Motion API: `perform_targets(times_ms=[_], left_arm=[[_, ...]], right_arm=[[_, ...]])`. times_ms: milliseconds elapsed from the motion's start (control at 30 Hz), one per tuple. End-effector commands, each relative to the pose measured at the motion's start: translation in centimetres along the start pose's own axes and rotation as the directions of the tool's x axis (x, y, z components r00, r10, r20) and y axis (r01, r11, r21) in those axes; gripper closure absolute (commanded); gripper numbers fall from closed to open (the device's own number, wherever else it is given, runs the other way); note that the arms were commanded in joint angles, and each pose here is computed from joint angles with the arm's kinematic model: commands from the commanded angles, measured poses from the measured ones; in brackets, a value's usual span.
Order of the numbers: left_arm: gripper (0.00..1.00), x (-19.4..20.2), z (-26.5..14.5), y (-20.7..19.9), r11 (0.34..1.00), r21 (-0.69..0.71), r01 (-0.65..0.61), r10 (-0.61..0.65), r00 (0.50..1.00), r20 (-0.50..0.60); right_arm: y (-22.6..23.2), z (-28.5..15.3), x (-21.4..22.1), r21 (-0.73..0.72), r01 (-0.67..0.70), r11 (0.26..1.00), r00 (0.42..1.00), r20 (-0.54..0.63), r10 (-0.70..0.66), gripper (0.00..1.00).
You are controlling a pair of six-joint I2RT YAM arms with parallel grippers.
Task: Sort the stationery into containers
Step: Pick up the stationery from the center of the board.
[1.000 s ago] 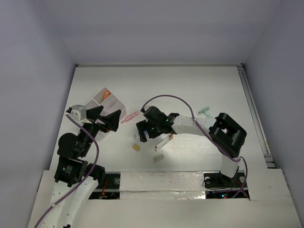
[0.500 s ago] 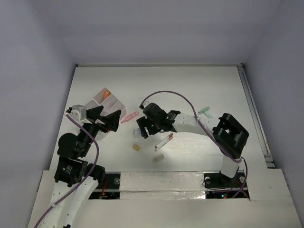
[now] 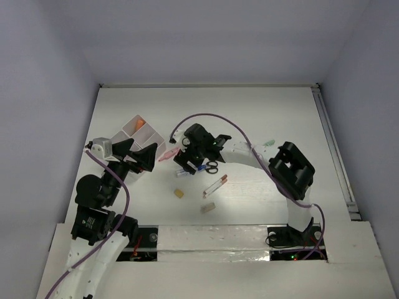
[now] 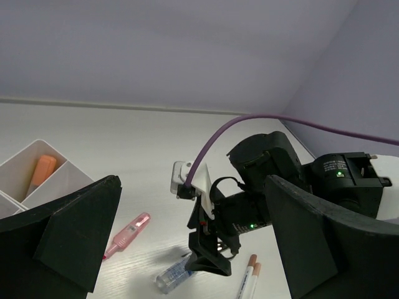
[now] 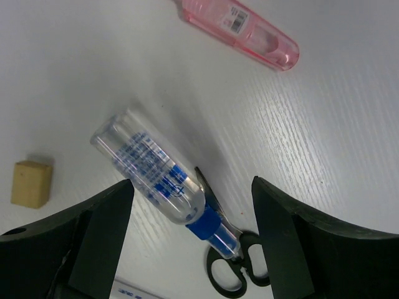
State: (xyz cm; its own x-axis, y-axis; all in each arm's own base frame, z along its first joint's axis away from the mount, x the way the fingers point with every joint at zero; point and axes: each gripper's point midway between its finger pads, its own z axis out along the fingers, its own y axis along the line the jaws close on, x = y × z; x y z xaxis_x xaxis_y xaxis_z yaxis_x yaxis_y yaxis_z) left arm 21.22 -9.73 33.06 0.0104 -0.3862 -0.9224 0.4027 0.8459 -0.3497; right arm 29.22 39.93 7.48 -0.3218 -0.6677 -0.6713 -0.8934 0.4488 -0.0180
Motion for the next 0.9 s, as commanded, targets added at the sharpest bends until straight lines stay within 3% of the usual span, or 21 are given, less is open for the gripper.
perform_targets(times_ms=[0,333,567,700,867], left_arm=[[0.01,-3.0,-0.4,-0.9,1.000,0.018,-0.024,0.023,0.996,0.088],[0.01,-3.8,-0.7,-0.5,1.000,-0.011,-0.020,0.021,0.993,0.119],[0.01,-3.6,-0.7,-0.5,1.000,-0.010,-0.013,0.014,0.993,0.114],[0.01,-3.6,-0.7,-0.5,1.000,-0.010,-0.008,0.009,0.993,0.114],[0.01,-3.7,-0.7,-0.6,1.000,-0.007,-0.002,0.003,0.993,0.118]], right_arm=[[0.8,0.0,0.1,-0.114,0.136,0.984,0.990,-0.013,-0.138,0.18],[2.0,2.0,2.5,-0.218,0.165,0.962,0.980,-0.076,-0.185,0.27],[2.0,3.2,1.8,-0.245,0.185,0.952,0.975,-0.074,-0.208,0.43],[2.0,3.1,1.4,-0.253,0.206,0.945,0.971,-0.065,-0.229,0.62],[1.9,2.3,0.6,-0.243,0.236,0.941,0.967,-0.040,-0.253,0.76]])
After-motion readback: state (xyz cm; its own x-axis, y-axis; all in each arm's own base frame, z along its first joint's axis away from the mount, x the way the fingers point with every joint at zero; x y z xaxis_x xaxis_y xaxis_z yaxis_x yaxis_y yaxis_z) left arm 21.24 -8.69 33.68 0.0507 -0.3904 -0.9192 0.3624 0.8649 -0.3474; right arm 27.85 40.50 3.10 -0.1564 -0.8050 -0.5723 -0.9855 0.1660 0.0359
